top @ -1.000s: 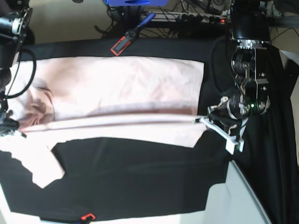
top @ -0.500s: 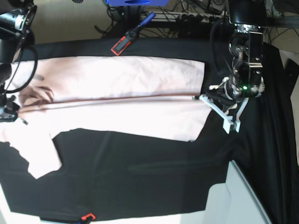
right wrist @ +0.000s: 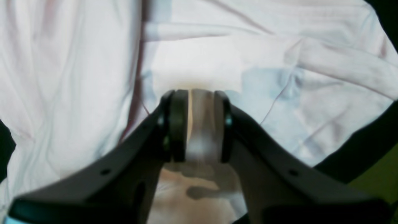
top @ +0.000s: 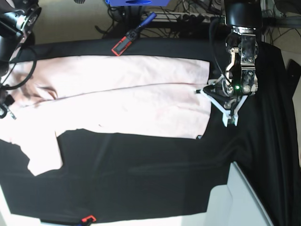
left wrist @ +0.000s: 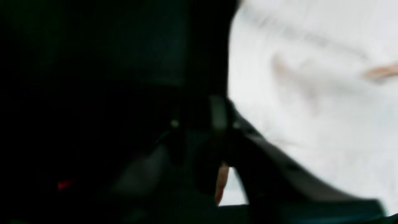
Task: Fold the T-shirt properly
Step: 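Lift the hem with both grippers and fold it toward the collar, then lay the hem down and grasp the sleeve fabric with the right gripper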
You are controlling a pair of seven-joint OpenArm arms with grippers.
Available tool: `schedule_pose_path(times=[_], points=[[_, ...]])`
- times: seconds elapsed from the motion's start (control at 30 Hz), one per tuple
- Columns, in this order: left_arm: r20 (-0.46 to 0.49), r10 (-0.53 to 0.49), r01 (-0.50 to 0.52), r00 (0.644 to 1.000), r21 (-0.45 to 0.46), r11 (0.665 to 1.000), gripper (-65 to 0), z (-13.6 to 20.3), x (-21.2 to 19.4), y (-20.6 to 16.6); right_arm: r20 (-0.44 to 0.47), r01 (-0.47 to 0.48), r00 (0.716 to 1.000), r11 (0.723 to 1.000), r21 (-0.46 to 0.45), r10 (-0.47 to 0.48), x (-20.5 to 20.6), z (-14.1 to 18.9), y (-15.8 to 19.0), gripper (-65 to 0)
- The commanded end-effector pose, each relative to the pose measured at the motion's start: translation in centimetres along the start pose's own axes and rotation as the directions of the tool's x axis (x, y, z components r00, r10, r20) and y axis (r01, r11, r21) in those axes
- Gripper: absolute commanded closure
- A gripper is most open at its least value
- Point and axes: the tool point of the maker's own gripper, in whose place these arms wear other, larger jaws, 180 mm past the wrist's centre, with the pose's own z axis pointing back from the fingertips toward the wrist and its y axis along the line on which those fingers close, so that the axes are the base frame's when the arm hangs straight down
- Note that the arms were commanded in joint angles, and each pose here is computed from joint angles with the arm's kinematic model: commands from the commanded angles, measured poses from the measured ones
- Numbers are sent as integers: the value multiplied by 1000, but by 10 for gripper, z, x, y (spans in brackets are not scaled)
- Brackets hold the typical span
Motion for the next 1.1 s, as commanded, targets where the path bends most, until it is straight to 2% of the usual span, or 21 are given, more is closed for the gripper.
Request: schedule_pose_path(times=[0.0, 0.1, 0.2, 0.3, 0.4, 0.47, 0.53, 0.63, 0.7, 0.77, 0.8, 0.87, 0.97, 1.0, 1.03, 1.07], points=[[70, -7, 7, 998, 9, 1000, -198, 10, 24, 4, 75, 13, 997, 1000, 9, -14, 28, 10, -1, -155], [158, -11, 11, 987, -1, 1000, -297, 27, 52, -1, 191, 30, 981, 999, 33, -35, 57, 30, -2, -141], [223, -13, 15, 975, -7, 1000, -398, 42, 73, -4, 309, -98, 949, 991, 95, 64, 78, 58, 18, -138], [265, -3, 9, 964, -23, 1000, -494, 50, 88, -11, 366, -218, 918, 966, 142, 153, 88, 72, 38, -142], [274, 8, 3, 962, -37, 999, -511, 51, 91, -17, 367, -274, 911, 940, 203, 187, 99, 67, 72, -145], [281, 22, -5, 959, -62, 998, -511, 53, 92, -28, 361, -353, 894, 912, 208, 264, 102, 57, 93, -145], [290, 30, -9, 956, -75, 997, -511, 57, 92, -33, 384, -461, 848, 865, 198, 364, 105, 47, 122, -145], [293, 39, -14, 955, -87, 996, -511, 58, 92, -39, 404, -609, 761, 774, 176, 507, 99, 32, 162, -145], [289, 39, -14, 957, -87, 996, -511, 57, 90, -39, 375, -673, 718, 723, 158, 586, 87, 16, 172, -149], [282, 37, -14, 959, -84, 996, -511, 55, 89, -37, 347, -716, 684, 683, 147, 642, 80, 3, 182, -189], [286, 36, -13, 957, -83, 996, -511, 56, 90, -37, 332, -743, 657, 655, 137, 676, 75, -3, 186, -213], [285, 35, -12, 958, -81, 997, -511, 56, 89, -36, 319, -813, 573, 571, 109, 755, 62, -12, 193, -255], [279, 32, -11, 960, -77, 997, -511, 54, 88, -35, 329, -907, 414, 414, 74, 849, 40, -14, 215, -309], [278, 31, -11, 960, -75, 997, -511, 54, 88, -34, 329, -927, 372, 369, 73, 868, 30, -14, 221, -334], [275, 32, -12, 961, -77, 997, -511, 53, 87, -35, 334, -936, 348, 345, 71, 876, 26, -13, 228, -363], [275, 32, -12, 961, -77, 997, -511, 53, 87, -35, 334, -939, 342, 337, 73, 878, 24, -13, 230, -399]])
